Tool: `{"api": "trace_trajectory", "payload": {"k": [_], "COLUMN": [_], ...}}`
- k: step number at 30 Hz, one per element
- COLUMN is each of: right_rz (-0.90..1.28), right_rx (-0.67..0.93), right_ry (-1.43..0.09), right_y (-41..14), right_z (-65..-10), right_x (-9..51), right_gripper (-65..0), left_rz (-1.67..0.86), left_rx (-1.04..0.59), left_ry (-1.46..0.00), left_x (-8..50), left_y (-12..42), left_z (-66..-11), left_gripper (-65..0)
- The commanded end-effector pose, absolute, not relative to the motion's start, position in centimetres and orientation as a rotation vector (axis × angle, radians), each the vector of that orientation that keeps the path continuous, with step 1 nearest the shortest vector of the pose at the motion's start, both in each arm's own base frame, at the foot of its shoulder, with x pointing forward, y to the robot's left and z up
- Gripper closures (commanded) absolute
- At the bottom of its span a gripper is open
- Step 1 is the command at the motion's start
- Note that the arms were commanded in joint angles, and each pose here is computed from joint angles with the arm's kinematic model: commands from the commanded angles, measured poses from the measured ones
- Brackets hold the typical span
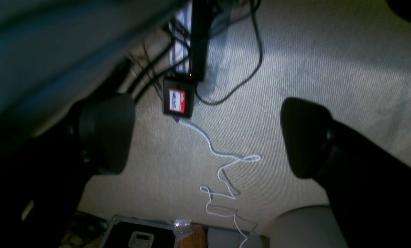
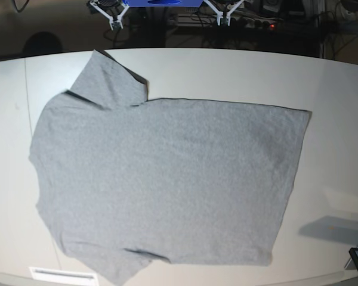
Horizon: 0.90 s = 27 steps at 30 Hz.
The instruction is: Fold the T-shirt properly
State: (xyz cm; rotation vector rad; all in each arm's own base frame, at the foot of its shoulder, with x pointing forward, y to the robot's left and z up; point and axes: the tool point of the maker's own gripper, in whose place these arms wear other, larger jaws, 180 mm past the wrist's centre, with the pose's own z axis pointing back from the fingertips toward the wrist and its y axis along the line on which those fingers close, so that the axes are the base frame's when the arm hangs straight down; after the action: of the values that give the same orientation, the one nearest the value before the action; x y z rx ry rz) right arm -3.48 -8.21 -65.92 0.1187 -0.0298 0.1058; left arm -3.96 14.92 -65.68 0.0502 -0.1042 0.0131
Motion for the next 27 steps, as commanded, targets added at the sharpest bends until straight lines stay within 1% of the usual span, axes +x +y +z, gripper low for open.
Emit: {"api": "trace_trajectory", "payload": {"k": [1, 3, 4, 5, 7, 8, 9, 10, 11, 12, 13, 14, 17, 18, 19, 20, 21, 22, 24, 25, 26, 27], "right_rz": [0.101, 0.101, 0.101, 0.101, 0.101, 0.101, 0.101, 0.101, 0.101, 0.101, 0.101, 0.101, 0.101, 0.101, 0.101, 0.102, 0.102, 0.103, 0.105, 0.105, 0.105, 0.105], "right_rx": [0.122, 0.122, 0.122, 0.122, 0.122, 0.122, 0.121, 0.120, 0.120, 0.120, 0.120, 0.120, 0.120, 0.120, 0.122, 0.126, 0.125, 0.127, 0.128, 0.128, 0.128, 0.128], "right_ry": [-0.030, -0.030, -0.030, -0.030, -0.030, -0.032, -0.032, -0.035, -0.036, -0.036, -0.036, -0.038, -0.036, -0.036, -0.035, -0.027, -0.019, -0.016, -0.019, -0.019, -0.019, -0.019], "right_y": [-7.97, -7.97, -7.97, -7.97, -7.97, -7.97, -8.00, -8.00, -8.00, -8.00, -8.00, -8.00, -8.00, -8.00, -7.98, -7.91, -7.92, -7.90, -7.87, -7.87, -7.87, -7.87], "right_z": [-65.87, -65.87, -65.87, -65.87, -65.87, -65.88, -65.88, -65.89, -65.90, -65.90, -65.90, -65.90, -65.91, -65.91, -65.90, -65.90, -65.90, -65.90, -65.89, -65.89, -65.89, -65.89], "right_x": [-3.72, -3.72, -3.72, -3.72, -3.72, -3.62, -3.61, -3.41, -3.31, -3.31, -3.31, -3.21, -3.24, -3.24, -3.27, -3.41, -3.55, -3.61, -3.63, -3.63, -3.63, -3.63], "right_gripper": [-65.0, -65.0, -65.0, -61.8, -45.7, -34.7, -23.5, -12.8, -4.6, 0.0, 0.0, -4.5, -24.1, -32.2, -41.4, -50.6, -58.6, -65.0, -65.0, -65.0, -65.0, -65.0], "left_rz": [0.009, 0.006, 0.006, 0.008, 0.023, 0.026, 0.026, 0.026, 0.026, 0.023, 0.018, 0.026, 0.028, 0.028, 0.028, 0.028, 0.024, 0.019, 0.011, 0.011, 0.011, 0.011], "left_rx": [0.054, 0.054, 0.054, 0.053, 0.056, 0.056, 0.056, 0.056, 0.056, 0.056, 0.054, 0.056, 0.057, 0.057, 0.057, 0.057, 0.055, 0.054, 0.054, 0.054, 0.054, 0.054], "left_ry": [-0.109, -0.110, -0.107, -0.107, -0.106, -0.106, -0.106, -0.106, -0.106, -0.108, -0.108, -0.108, -0.103, -0.103, -0.103, -0.101, -0.101, -0.101, -0.104, -0.104, -0.107, -0.110], "left_x": [-4.16, -4.05, -4.11, -4.04, -4.08, -4.08, -4.08, -4.08, -4.08, -3.98, -3.97, -3.98, -4.13, -4.13, -4.13, -4.16, -4.15, -4.15, -4.02, -4.02, -3.94, -3.88], "left_y": [15.02, 15.02, 15.02, 14.94, 15.04, 15.08, 15.08, 15.08, 15.08, 15.04, 14.97, 15.08, 15.08, 15.08, 15.08, 15.08, 15.02, 14.97, 14.96, 14.96, 14.96, 14.97], "left_z": [-65.62, -65.62, -65.63, -65.64, -65.64, -65.64, -65.64, -65.64, -65.64, -65.64, -65.65, -65.64, -65.65, -65.65, -65.65, -65.66, -65.66, -65.66, -65.65, -65.65, -65.65, -65.64], "left_gripper": [-44.2, -43.7, -41.1, -35.8, -16.3, -4.7, 0.0, 0.0, -2.2, -2.9, -2.7, -2.9, -3.5, -3.9, -5.7, -9.9, -14.9, -20.8, -29.6, -32.9, -35.4, -36.6]}}
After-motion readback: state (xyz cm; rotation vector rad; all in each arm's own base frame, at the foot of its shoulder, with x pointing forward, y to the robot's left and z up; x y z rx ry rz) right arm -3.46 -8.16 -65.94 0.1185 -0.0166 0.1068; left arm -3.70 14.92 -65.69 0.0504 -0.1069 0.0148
